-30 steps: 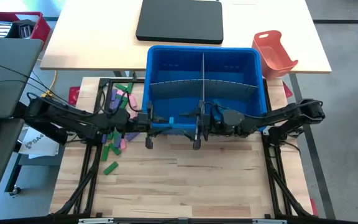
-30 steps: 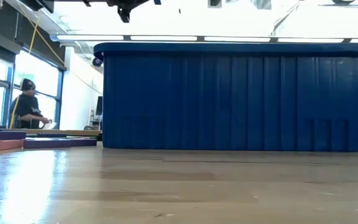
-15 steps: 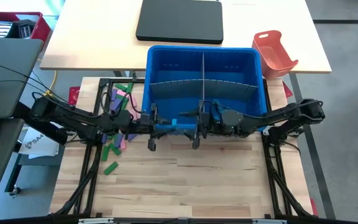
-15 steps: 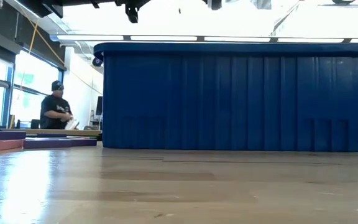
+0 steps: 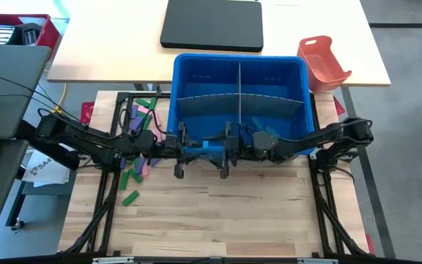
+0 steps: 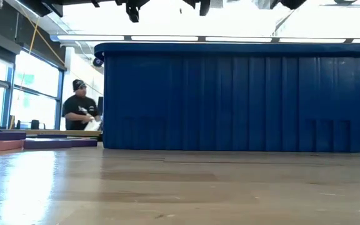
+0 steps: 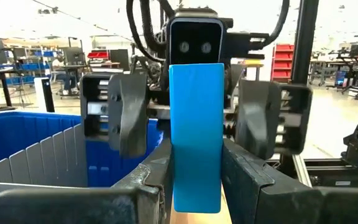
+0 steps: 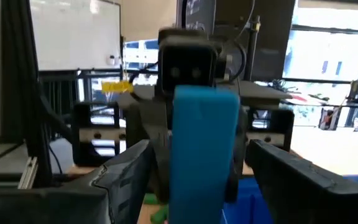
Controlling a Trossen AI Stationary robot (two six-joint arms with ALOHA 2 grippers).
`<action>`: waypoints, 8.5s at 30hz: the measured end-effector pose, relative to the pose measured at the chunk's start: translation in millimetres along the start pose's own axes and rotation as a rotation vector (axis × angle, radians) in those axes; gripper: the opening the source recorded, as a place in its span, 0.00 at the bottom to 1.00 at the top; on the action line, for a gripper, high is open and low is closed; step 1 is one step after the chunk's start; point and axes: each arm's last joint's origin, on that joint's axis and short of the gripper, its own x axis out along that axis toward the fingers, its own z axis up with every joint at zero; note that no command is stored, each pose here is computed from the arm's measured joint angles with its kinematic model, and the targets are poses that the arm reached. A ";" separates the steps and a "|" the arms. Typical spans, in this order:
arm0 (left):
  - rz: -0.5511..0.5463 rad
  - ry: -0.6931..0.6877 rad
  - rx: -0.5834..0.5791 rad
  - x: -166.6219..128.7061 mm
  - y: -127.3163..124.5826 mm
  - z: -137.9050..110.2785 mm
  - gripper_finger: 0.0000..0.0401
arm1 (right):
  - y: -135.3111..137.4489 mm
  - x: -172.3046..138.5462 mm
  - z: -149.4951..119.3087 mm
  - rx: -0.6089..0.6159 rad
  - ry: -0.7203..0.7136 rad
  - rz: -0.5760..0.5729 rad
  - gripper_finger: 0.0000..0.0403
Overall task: Sort blocks
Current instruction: Put the blue block into the blue bin with the other blue block
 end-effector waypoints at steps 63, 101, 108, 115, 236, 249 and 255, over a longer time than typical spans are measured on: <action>0.235 0.343 -0.030 -33.6 8.5 -4.8 0.49 | -167.8 -137.4 -106.6 0.880 1.331 -0.844 0.25; 0.232 0.322 -0.102 -33.4 5.2 -3.6 0.49 | -127.5 -118.7 48.1 0.480 1.109 -0.689 0.57; 0.193 0.358 -0.128 -35.0 2.8 4.1 0.49 | -72.7 -140.3 86.7 0.380 0.788 -0.531 0.57; 0.389 0.547 -0.066 -49.1 21.4 63.7 0.49 | -30.1 -130.7 86.8 0.313 0.567 -0.375 0.57; 0.288 -0.103 -0.172 20.2 14.0 54.7 0.12 | 32.9 -10.5 29.7 -0.412 0.178 -0.491 0.57; 0.300 -0.127 -0.188 36.7 3.8 37.1 0.14 | 30.5 -12.1 28.5 -0.413 0.217 -0.579 0.48; 0.296 -0.120 -0.182 36.9 4.0 36.5 0.17 | 29.5 -12.0 27.0 -0.408 0.228 -0.580 0.26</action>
